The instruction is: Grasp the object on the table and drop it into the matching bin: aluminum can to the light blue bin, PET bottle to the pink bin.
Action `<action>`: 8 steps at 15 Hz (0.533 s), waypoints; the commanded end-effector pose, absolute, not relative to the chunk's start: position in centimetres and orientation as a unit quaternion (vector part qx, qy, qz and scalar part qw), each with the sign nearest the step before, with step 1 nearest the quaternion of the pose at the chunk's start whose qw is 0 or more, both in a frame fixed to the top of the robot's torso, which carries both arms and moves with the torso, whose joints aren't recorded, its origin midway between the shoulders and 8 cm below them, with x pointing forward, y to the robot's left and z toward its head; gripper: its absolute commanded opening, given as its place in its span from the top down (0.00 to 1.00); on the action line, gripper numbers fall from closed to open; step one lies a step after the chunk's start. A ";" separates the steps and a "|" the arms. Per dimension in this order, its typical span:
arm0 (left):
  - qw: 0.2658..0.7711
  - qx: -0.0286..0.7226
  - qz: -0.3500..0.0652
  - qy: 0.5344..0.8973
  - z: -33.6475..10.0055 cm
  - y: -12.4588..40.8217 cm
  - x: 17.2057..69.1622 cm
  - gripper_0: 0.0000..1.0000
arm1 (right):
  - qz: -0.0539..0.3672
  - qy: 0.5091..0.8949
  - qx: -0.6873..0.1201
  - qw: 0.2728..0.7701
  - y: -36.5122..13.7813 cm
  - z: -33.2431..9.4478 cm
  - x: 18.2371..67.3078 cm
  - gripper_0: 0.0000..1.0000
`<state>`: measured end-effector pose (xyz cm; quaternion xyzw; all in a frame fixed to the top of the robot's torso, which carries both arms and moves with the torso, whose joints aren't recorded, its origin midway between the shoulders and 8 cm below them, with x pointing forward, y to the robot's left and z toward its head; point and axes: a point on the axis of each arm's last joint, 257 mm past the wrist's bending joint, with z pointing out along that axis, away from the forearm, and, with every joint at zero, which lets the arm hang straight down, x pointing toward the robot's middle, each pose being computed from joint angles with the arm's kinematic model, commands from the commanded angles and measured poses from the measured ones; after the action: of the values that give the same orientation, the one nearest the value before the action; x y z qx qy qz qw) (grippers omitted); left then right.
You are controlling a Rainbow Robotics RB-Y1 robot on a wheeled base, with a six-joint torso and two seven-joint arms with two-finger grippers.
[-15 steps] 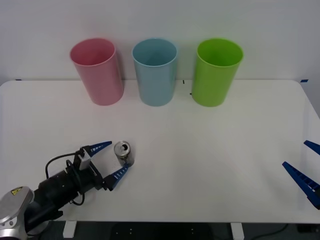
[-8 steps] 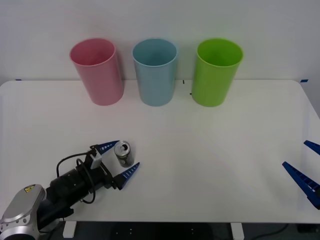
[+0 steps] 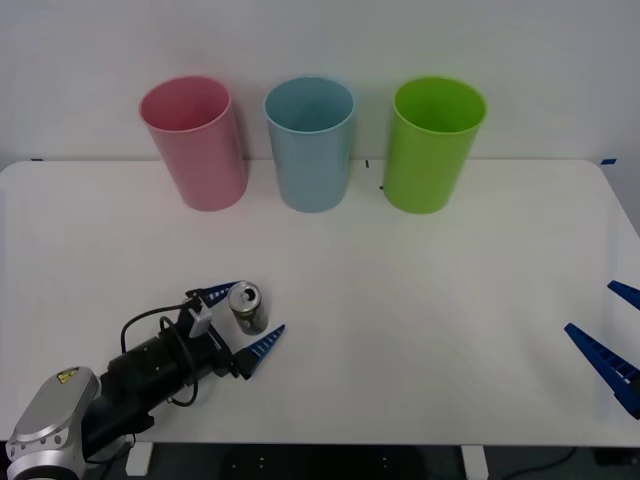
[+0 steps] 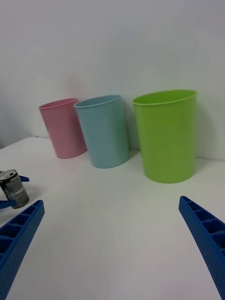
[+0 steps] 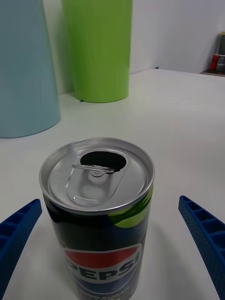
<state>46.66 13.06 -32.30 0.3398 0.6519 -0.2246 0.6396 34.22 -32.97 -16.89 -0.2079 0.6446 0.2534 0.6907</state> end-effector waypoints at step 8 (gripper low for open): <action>0.642 0.335 -0.228 0.651 -32.2 12.8 46.6 1.00 | 0.253 0.645 -0.208 0.691 -33.0 -16.9 34.2 0.00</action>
<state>46.62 12.70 -32.25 0.3365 0.6512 -0.2280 0.6409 34.22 -32.97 -16.89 -0.2079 0.6446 0.2534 0.6907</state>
